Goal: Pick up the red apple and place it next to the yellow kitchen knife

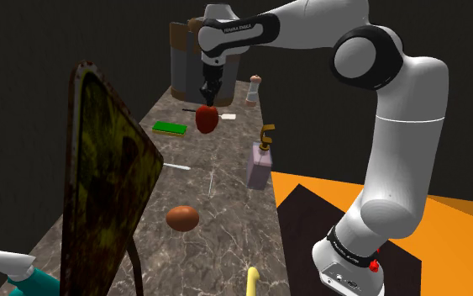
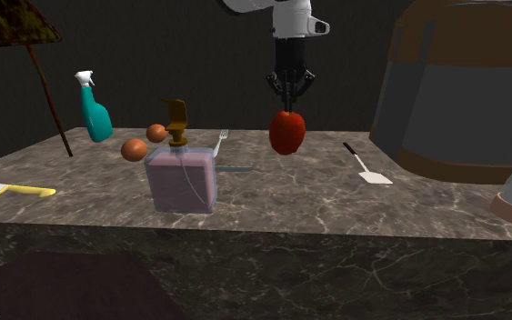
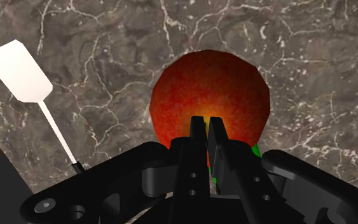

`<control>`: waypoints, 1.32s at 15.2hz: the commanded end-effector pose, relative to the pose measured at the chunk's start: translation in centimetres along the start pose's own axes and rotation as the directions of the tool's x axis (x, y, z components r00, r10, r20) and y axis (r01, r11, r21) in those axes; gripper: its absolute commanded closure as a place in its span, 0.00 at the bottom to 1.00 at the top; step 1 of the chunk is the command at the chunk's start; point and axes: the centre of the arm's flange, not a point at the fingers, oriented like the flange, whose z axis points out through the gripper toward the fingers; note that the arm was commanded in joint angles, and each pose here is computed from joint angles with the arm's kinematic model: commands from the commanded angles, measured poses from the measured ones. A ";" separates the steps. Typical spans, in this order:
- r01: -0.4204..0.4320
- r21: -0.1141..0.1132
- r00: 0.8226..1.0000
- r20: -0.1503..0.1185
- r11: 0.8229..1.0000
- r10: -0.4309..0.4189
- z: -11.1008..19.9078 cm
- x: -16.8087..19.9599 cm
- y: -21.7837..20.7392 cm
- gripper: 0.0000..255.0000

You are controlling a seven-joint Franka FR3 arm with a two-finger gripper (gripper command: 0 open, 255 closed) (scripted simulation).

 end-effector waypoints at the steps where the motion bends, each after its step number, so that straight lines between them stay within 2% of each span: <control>1: 0.000 0.000 1.000 0.000 1.000 0.000 -1.2 0.0 0.0 1.00; 20: 0.000 0.000 1.000 0.000 1.000 0.000 -11.2 0.1 0.5 1.00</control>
